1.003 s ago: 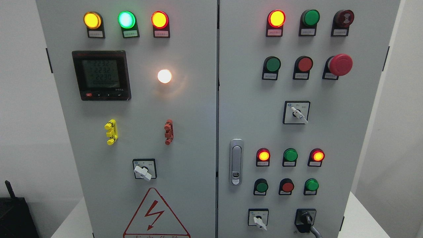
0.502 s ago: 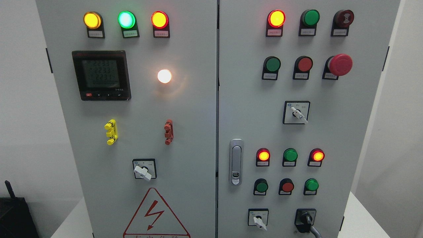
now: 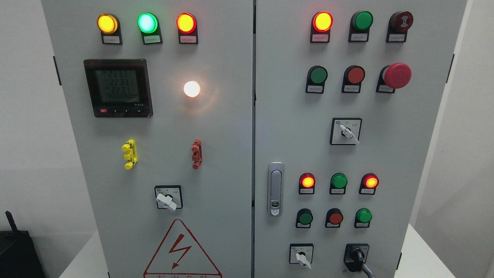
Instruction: Trip black knob to open circuit
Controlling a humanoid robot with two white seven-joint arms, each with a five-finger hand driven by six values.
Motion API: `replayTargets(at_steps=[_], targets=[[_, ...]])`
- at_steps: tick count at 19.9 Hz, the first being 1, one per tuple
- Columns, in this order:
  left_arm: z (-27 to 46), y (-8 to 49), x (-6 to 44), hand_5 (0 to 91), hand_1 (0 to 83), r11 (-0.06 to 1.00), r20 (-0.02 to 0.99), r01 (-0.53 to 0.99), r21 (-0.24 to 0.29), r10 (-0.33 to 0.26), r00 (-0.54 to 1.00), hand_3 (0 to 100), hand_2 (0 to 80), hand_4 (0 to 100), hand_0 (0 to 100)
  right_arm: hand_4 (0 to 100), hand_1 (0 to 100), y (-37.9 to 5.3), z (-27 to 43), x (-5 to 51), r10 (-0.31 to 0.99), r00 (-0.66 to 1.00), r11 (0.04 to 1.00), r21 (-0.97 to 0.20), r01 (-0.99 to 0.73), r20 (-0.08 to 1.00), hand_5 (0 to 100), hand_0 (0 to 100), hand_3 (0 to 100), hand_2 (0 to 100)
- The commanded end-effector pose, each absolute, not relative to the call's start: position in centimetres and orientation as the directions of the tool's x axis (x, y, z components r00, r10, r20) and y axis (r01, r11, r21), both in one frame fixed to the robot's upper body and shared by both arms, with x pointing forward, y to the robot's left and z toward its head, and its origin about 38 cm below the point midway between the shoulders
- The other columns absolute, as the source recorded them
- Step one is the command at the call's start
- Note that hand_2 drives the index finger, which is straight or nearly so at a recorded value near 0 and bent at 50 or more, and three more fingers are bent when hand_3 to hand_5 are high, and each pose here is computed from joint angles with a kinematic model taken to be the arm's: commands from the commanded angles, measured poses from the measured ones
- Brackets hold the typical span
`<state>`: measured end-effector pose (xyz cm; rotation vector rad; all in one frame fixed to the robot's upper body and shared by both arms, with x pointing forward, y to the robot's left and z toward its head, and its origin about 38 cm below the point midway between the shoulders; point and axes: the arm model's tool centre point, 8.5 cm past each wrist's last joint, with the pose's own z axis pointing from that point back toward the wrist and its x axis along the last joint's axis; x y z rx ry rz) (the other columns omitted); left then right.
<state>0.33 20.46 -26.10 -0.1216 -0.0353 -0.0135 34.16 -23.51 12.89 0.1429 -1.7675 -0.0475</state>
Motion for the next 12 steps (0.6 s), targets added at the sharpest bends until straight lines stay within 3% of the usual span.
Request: replayTargets(at_steps=[1, 12], targets=[[-26.17, 20.52, 1.20, 0.0, 38.9, 0.993, 0.061, 0.019, -0.119, -0.012, 0.998, 0, 0.0, 0, 12, 99, 0, -22.22, 12.77, 34.16, -0.142, -0.187, 0.987, 0.125, -0.097, 0.972, 97, 0, 100, 2], [-26.17, 20.52, 1.20, 0.0, 38.9, 0.993, 0.061, 0.019, -0.119, -0.012, 0.998, 0, 0.0, 0, 12, 99, 0, -21.64, 12.75, 34.11, -0.151, -0.186, 0.986, 0.133, -0.105, 0.971, 96, 0, 100, 2]])
